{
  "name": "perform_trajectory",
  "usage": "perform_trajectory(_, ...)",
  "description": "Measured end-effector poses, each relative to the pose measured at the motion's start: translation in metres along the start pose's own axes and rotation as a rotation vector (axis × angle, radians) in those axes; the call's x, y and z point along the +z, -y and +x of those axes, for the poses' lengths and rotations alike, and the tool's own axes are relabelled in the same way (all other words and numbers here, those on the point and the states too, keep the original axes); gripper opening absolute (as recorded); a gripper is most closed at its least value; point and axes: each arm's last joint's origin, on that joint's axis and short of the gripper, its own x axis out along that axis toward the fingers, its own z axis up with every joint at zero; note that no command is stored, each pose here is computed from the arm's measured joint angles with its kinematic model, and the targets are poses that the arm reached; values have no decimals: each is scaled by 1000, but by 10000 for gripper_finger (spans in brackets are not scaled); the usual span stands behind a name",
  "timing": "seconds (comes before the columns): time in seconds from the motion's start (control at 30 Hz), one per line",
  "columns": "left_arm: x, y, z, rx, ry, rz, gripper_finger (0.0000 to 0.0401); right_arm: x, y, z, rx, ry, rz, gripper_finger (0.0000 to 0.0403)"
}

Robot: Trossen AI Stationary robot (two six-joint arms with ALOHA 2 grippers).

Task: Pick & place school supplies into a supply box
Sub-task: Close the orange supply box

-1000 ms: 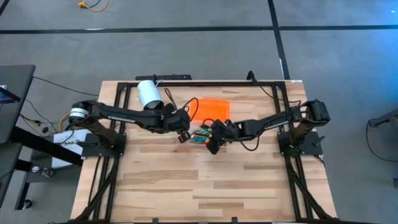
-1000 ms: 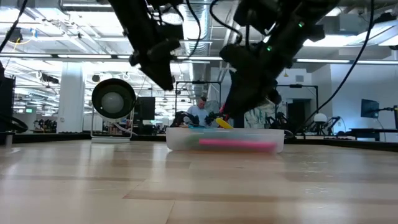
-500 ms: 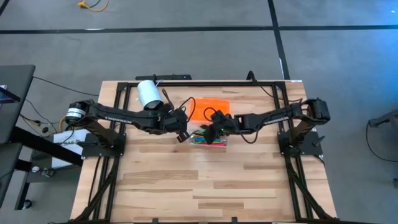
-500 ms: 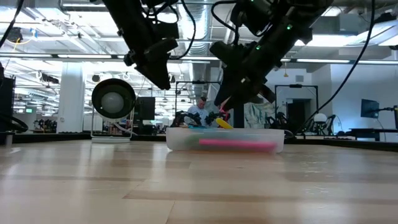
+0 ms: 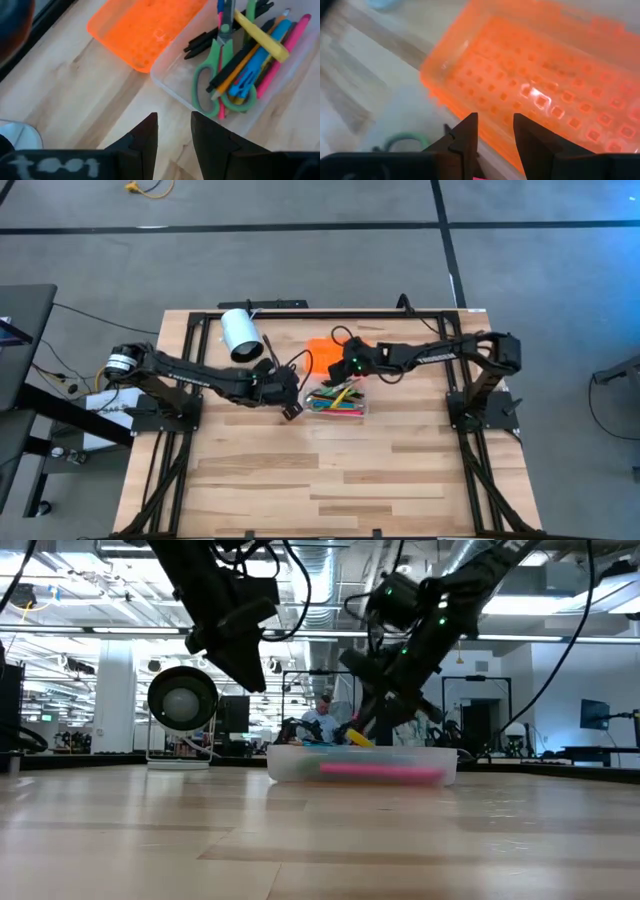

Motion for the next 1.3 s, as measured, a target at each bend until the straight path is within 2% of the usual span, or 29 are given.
perform_trajectory(0.07, -1, 3, -2, -7, 3, 0, 107, 0, 1, 6, -11, -38, -3, 118)
perform_trajectory(0.23, -7, 11, -8, -26, 4, 14, 107, 0, -9, 18, -51, -140, -121, 118)
perform_trajectory(0.53, -22, 23, -19, -6, -7, 23, 107, 6, -27, 26, -41, -181, -255, 118)
perform_trajectory(0.8, -33, 30, -30, 41, 15, 14, 107, 6, -24, 25, -58, -195, -229, 118)
perform_trajectory(0.9, -35, 30, -34, 54, 29, 1, 107, 7, -24, 24, -93, -191, -166, 118)
perform_trajectory(1.03, -36, 27, -42, 75, 55, -27, 107, 16, -29, 18, -153, -164, -143, 115)
perform_trajectory(1.3, -33, 20, -54, 99, 117, -59, 107, 34, -30, 8, -219, -160, -137, 65)
